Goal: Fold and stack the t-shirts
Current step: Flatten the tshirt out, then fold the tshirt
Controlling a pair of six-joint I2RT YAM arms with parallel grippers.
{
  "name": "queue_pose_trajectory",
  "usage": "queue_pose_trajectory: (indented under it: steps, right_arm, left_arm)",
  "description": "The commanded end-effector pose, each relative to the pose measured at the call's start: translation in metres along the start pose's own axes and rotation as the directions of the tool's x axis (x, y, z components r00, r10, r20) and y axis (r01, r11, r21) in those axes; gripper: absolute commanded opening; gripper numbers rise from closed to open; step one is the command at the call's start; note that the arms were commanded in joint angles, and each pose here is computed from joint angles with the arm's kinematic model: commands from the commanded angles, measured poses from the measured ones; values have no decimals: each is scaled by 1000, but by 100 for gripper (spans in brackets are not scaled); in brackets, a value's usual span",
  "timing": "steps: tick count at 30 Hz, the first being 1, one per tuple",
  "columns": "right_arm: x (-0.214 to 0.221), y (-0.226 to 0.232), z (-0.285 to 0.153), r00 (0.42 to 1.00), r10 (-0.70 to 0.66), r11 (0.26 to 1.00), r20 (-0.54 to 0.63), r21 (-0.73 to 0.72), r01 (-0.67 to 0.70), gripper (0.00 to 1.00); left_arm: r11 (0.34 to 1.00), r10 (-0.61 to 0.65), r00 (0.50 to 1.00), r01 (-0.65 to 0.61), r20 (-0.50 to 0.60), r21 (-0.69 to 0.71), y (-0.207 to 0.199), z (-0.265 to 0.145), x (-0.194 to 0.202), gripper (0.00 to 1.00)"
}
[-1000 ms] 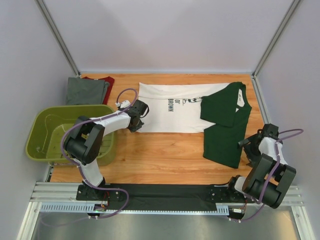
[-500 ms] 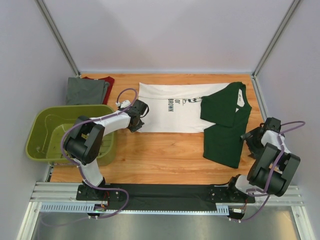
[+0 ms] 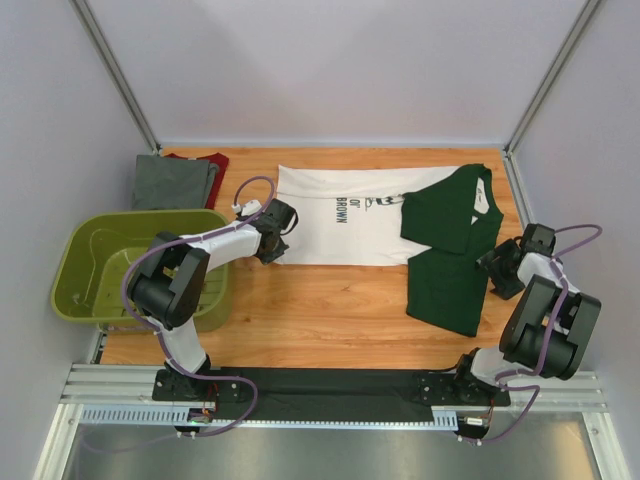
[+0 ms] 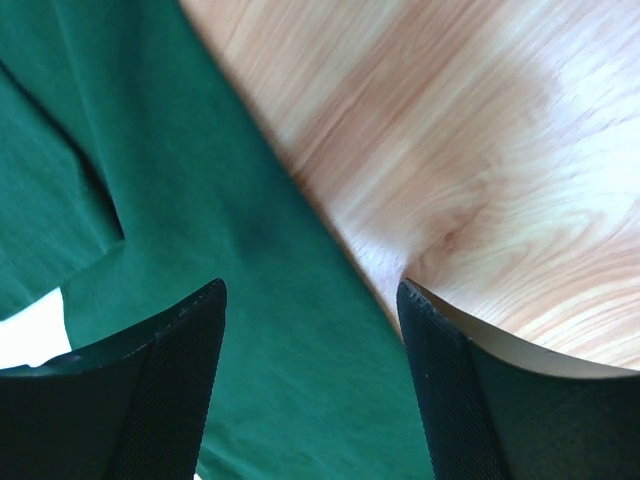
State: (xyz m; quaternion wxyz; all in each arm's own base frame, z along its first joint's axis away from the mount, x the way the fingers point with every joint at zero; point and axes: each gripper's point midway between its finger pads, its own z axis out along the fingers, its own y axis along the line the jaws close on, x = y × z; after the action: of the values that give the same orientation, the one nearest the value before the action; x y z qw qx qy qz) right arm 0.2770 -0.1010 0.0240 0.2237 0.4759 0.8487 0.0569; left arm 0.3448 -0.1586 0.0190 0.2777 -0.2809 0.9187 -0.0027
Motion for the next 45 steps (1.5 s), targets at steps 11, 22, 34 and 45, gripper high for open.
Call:
queue_pose_trajectory:
  steps: [11, 22, 34, 45]
  right_arm:
    - [21, -10, 9, 999, -26, 999, -47, 22, 27, 58]
    - [21, 6, 14, 999, -26, 997, -40, -74, 23, 17]
    - [-29, 37, -34, 991, -32, 989, 131, -140, 50, 0]
    - [-85, 79, -71, 968, 34, 974, 248, -225, 23, 0]
  left_arm:
    - [1000, 25, 1000, -25, 1, -9, 4, -4, -2, 0]
    - [999, 16, 1000, -16, -5, 30, -2, -18, -7, 0]
    - [999, 15, 1000, -16, 28, 36, 2, -41, -21, 0]
    - [997, -65, 988, 69, 139, -20, 6, -80, -64, 0]
